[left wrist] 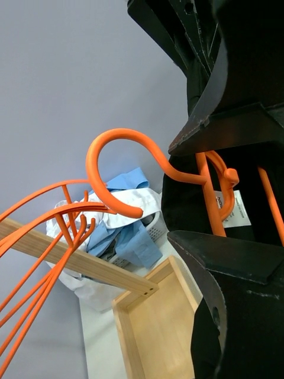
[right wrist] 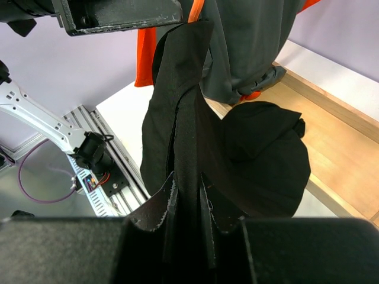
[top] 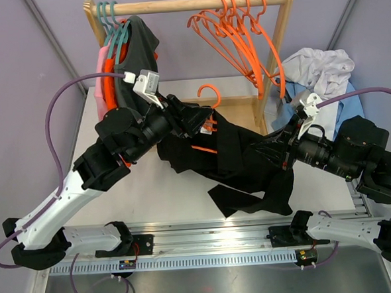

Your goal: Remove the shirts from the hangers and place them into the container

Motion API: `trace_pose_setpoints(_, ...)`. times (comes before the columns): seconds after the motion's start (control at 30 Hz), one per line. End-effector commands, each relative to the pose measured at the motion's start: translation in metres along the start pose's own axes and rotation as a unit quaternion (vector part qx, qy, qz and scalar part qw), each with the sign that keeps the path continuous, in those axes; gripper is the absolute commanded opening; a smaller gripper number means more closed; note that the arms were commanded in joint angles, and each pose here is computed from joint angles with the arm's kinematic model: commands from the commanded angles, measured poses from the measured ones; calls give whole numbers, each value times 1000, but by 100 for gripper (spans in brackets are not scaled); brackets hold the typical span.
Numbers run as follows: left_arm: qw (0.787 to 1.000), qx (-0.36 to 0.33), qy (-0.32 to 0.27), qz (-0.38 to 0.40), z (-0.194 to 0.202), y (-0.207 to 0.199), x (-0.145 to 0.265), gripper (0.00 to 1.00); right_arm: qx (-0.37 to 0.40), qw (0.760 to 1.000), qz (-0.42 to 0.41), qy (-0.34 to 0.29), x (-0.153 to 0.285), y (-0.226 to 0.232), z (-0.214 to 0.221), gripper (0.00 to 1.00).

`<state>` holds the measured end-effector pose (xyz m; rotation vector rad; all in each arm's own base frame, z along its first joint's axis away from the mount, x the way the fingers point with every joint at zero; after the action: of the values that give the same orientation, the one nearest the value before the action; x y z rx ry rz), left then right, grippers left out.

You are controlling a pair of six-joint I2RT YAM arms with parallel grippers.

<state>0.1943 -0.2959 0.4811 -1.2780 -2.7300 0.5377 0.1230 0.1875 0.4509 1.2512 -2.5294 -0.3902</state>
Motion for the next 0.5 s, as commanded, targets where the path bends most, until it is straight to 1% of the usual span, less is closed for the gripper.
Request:
trace_pose_setpoints(0.0,999,18,-19,31,-13,-14,-3,56,-2,999,-22,-45,0,11,-23,0)
trace_pose_setpoints(0.23,998,33,-6,48,2,-18,-10,52,-1,998,-24,-50,0,12,-26,0)
trace_pose_setpoints(0.33,998,36,-7,55,4,-20,-13,47,-1,998,-26,-50,-1,13,-25,0)
trace_pose_setpoints(0.43,997,40,-3,62,7,-23,-18,34,-1,998,-27,-51,-3,13,-25,0)
trace_pose_setpoints(0.47,997,42,-3,64,7,-23,-20,25,-2,998,-27,-50,-4,13,-25,0)
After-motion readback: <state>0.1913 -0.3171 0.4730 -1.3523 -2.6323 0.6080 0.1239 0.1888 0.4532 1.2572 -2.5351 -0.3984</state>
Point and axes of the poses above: each gripper's point midway between its finger pads, its own x axis back along the fingers, its own y axis along the line the jaws close on, z = x × y, the point moved 1 cm from there along x, back along the fingers, and after that the axes turned 11 degrees about -x, right-handed, at the moved point
